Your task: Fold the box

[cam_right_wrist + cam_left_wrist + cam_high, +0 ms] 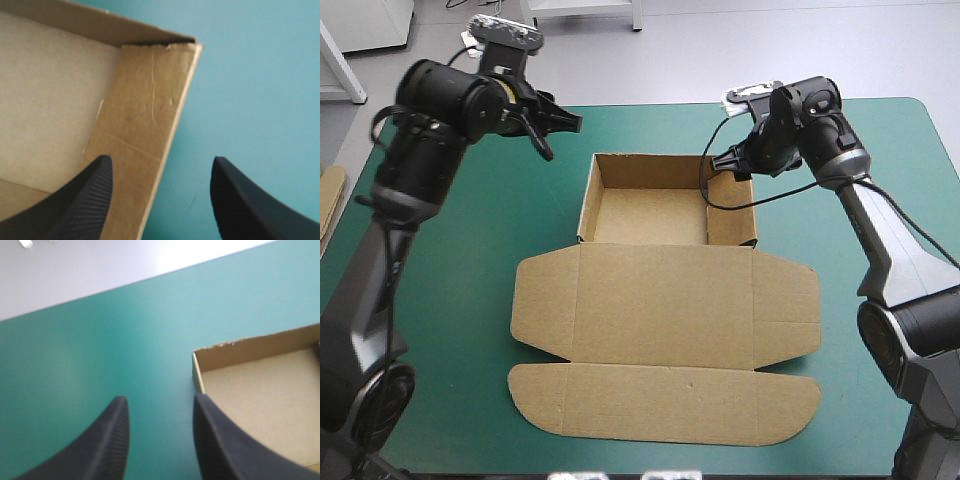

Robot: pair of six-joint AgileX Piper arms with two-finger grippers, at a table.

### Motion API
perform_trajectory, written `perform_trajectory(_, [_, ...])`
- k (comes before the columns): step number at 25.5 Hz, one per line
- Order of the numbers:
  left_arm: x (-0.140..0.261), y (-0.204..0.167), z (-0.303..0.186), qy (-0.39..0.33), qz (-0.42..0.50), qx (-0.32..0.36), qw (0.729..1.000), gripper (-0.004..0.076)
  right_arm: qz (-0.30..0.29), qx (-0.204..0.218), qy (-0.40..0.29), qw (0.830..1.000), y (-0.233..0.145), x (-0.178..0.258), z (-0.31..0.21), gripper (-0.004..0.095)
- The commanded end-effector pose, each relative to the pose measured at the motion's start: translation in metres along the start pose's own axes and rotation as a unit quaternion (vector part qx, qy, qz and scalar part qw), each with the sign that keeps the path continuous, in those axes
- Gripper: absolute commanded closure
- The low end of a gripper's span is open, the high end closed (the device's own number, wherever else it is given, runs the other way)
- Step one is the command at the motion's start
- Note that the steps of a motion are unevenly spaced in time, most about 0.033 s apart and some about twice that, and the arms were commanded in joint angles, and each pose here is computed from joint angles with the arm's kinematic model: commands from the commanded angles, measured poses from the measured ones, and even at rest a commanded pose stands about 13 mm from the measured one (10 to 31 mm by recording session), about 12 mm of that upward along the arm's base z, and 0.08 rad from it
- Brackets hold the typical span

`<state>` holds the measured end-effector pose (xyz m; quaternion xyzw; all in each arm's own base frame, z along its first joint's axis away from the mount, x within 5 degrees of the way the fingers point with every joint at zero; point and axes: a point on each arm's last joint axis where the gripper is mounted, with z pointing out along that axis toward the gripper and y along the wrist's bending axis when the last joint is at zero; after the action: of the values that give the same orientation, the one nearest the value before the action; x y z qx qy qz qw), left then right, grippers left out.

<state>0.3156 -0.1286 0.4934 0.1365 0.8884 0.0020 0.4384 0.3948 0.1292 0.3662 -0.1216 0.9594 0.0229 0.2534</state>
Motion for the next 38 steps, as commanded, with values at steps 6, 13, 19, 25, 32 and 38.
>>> perform_trajectory(6, [0.046, 0.054, -0.144, -0.082, 0.005, -0.080, 0.993, 0.0727, 0.004, 0.004, -0.020, 1.000, -0.004, 0.012, -0.024, 0.0358])
perform_trajectory(13, [0.179, 0.071, -0.183, -0.049, -0.061, -0.115, 0.990, 0.0727, 0.014, -0.016, -0.006, 1.000, 0.002, 0.007, 0.008, 0.0358])
perform_trajectory(19, [0.222, 0.074, -0.221, -0.103, -0.095, -0.076, 0.987, 0.0727, 0.035, -0.010, 0.024, 0.999, 0.003, 0.007, 0.047, 0.0358])
perform_trajectory(25, [0.227, 0.074, -0.227, -0.113, -0.098, -0.068, 0.986, 0.0733, 0.038, -0.014, 0.045, 0.998, 0.005, 0.009, 0.073, 0.0428])
perform_trajectory(32, [0.227, 0.074, -0.226, -0.111, -0.097, -0.069, 0.987, 0.0733, 0.025, 0.008, 0.035, 0.999, 0.001, 0.007, 0.071, 0.0922])
perform_trajectory(38, [0.227, 0.073, -0.226, -0.111, -0.098, -0.067, 0.987, 0.0733, 0.003, 0.055, 0.021, 0.998, -0.009, 0.005, 0.058, 0.0925])
